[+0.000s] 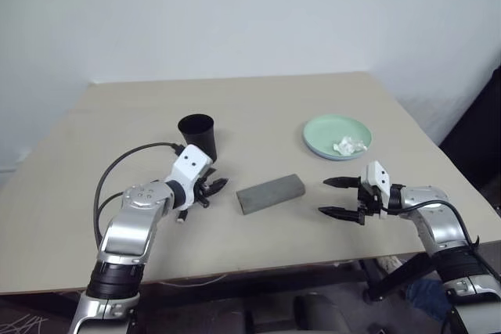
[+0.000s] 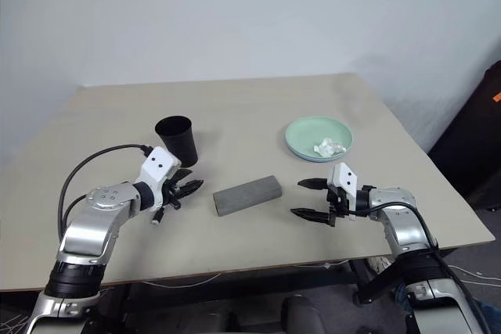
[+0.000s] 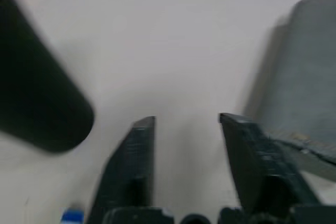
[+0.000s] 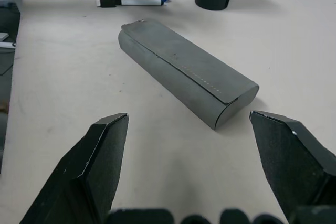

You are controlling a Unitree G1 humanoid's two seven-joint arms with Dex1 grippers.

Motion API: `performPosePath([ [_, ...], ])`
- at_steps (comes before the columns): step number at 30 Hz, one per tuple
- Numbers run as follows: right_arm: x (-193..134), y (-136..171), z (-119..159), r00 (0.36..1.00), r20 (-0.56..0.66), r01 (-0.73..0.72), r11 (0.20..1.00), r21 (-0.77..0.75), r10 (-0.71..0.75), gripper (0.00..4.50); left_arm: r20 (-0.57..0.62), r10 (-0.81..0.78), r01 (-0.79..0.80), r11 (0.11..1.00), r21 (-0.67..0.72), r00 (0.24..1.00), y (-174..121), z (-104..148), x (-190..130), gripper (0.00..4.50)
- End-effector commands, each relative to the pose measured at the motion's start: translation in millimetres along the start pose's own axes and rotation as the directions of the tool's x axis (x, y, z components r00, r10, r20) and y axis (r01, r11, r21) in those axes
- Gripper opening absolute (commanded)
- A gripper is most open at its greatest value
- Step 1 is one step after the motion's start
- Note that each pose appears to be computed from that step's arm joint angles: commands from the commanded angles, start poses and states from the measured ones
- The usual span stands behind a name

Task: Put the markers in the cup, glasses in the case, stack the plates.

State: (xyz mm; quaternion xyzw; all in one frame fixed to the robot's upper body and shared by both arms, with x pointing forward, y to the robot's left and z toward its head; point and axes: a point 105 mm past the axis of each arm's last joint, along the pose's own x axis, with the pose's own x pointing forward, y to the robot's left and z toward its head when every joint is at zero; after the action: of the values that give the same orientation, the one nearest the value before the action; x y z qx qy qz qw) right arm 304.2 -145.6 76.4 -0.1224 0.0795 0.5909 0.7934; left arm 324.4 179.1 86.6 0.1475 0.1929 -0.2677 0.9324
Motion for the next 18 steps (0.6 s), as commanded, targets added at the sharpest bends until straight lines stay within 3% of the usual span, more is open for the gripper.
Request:
performPosePath([
  [1,2,-6,16,1.0,0.022,-0.005,0.999,-0.052,0.006,4.0,0.032,0.11,-0.109,0.994,-0.023,0.993,16,10,-12,3.4],
  [18,2,-6,15,1.0,0.011,-0.02,0.998,-0.055,0.021,4.0,-0.207,0.164,-0.191,0.974,-0.119,0.964,16,-28,-36,3.4],
])
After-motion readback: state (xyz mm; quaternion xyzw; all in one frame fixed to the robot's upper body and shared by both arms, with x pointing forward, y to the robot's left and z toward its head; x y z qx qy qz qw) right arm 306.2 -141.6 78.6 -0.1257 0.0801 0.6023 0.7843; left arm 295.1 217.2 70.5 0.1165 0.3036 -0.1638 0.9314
